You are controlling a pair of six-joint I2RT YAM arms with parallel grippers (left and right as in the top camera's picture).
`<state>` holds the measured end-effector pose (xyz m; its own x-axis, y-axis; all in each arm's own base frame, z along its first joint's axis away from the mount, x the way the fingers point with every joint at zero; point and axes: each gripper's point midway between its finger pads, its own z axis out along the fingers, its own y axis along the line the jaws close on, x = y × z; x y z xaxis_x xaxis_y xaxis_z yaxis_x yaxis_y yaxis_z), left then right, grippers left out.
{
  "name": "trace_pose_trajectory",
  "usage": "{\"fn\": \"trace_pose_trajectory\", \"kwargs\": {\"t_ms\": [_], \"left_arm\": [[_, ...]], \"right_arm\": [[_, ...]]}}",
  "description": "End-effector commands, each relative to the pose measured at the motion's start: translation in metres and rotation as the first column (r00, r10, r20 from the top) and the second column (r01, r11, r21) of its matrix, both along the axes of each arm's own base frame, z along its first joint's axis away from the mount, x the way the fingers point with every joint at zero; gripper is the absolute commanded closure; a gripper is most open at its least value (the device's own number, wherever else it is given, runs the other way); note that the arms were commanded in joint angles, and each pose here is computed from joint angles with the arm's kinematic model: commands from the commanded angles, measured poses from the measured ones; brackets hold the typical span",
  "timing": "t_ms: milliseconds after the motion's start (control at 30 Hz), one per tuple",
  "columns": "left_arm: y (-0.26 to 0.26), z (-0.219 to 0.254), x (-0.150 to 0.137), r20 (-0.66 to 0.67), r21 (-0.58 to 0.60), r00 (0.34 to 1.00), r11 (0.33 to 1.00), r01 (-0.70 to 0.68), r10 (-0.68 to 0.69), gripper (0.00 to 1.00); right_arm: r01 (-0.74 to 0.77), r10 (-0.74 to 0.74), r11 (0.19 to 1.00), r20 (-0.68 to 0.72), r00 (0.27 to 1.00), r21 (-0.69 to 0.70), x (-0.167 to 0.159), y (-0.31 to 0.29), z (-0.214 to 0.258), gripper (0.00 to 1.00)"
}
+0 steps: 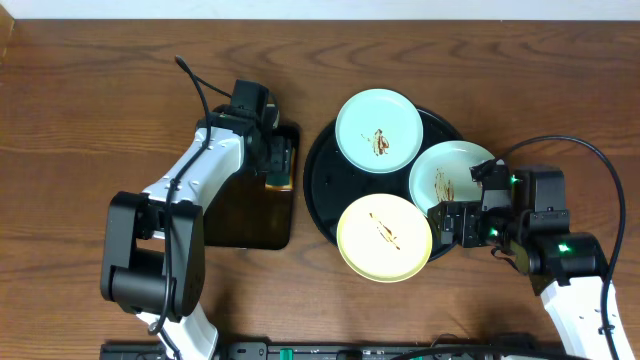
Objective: Clean dirty plates on tray and stack at the side
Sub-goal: 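Lower left gripper onto the green sponge and close on it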
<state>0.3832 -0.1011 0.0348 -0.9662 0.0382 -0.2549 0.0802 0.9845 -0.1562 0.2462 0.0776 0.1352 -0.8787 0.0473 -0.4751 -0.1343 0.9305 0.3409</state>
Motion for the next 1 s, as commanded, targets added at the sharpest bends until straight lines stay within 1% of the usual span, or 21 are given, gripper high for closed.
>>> {"fn": "trace_pose_trajectory", "kwargs": {"t_ms": [0, 367, 733, 867, 967], "left_arm": [[0.002, -0.005, 0.001, -0.004, 0.021, 1.0, 1.0, 0.01, -0.01, 0.28], [-0.013, -0.007, -0.003, -0.001, 0.021, 0.999, 0.999, 0.049, -0.049, 0.27], [-0.008, -0.015, -0.009, -0.016, 0.042, 0.999, 0.998, 0.045, -0.044, 0.27], [-0.008, -0.016, -0.01, -0.018, 0.042, 0.999, 0.998, 0.045, -0.044, 0.28], [-0.008, -0.018, -0.01, -0.024, 0.043, 0.999, 0.998, 0.045, -0.044, 0.31]], "right_arm": [[-0.008, 0.008, 1.0, 0.01, 1.0, 0.014, 0.002, 0.004, 0.006, 0.04], [-0.008, 0.008, 1.0, 0.01, 1.0, 0.014, 0.002, 0.004, 0.006, 0.04], [-0.008, 0.008, 1.0, 0.009, 1.0, 0.014, 0.002, 0.004, 0.006, 0.04], [-0.008, 0.008, 1.0, 0.009, 1.0, 0.014, 0.002, 0.004, 0.006, 0.05], [-0.008, 0.008, 1.0, 0.009, 1.0, 0.014, 0.002, 0.004, 0.006, 0.05]]}}
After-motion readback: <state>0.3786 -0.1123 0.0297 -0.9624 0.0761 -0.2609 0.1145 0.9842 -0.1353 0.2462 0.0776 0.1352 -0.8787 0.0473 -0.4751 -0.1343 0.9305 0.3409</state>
